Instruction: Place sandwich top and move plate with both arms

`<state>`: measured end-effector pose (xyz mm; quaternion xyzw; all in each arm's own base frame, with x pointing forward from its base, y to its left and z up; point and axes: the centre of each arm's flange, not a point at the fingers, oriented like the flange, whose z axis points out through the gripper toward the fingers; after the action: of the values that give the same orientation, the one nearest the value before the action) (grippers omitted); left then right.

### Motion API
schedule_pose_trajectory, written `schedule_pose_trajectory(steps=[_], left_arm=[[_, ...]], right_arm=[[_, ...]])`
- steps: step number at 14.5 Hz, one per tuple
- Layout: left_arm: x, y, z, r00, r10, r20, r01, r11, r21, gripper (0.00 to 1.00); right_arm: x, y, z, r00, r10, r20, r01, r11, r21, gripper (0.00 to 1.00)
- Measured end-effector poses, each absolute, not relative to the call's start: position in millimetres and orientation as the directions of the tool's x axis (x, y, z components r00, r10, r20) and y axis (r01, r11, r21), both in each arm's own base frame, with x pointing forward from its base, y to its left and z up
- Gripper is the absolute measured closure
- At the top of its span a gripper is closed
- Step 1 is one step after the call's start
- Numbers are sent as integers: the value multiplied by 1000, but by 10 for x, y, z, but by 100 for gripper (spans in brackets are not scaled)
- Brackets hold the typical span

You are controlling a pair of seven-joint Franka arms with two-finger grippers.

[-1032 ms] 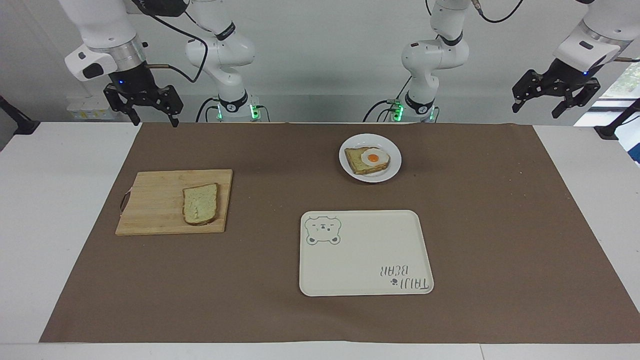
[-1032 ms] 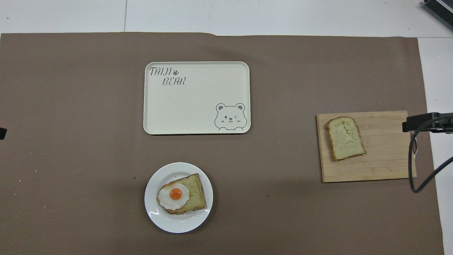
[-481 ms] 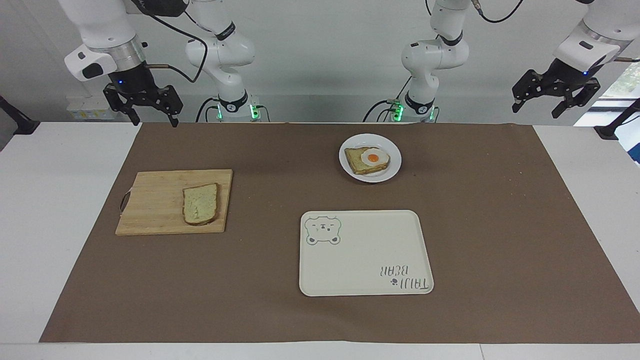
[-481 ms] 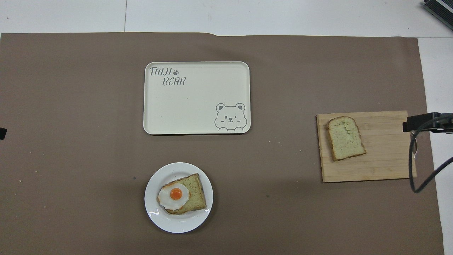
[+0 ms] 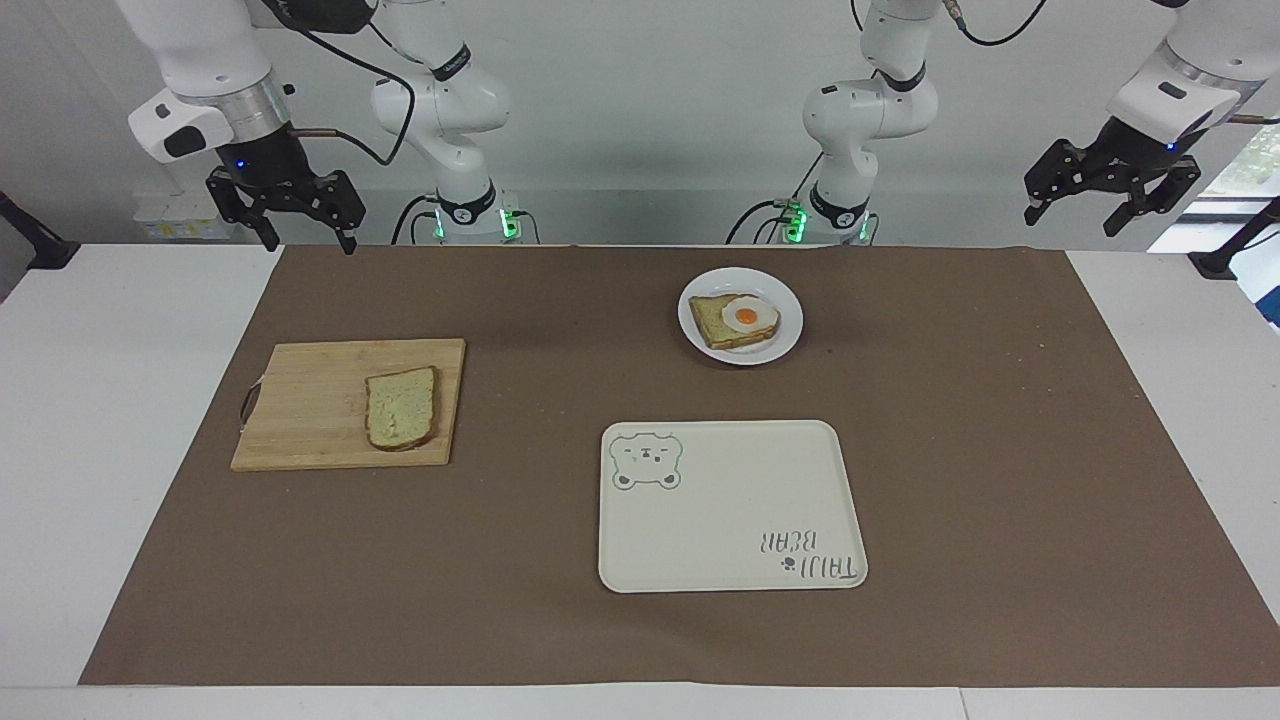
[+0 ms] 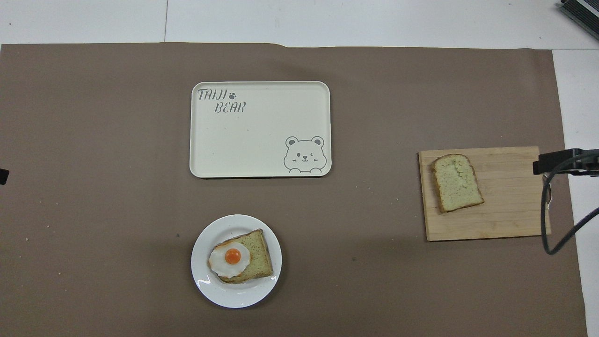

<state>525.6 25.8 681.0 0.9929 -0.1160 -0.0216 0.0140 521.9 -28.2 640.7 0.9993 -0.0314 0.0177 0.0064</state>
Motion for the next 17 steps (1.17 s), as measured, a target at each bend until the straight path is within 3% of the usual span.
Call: schedule_pose_trajectory(steps=[10, 14, 17], left_arm=[[5256, 258, 6810, 972, -231, -40, -230, -973, 33, 0], [5256, 258, 6810, 972, -231, -40, -230, -973, 33, 0], [5256, 258, 6810, 972, -231, -40, -230, -973, 33, 0]], right_arm=[[5222, -282, 6346, 998, -56, 31, -56, -998, 10, 0], [5382, -262, 6302, 990, 46, 136, 46, -999, 5, 0], [5618, -262, 6034, 981, 107, 163, 106, -994, 20, 0]])
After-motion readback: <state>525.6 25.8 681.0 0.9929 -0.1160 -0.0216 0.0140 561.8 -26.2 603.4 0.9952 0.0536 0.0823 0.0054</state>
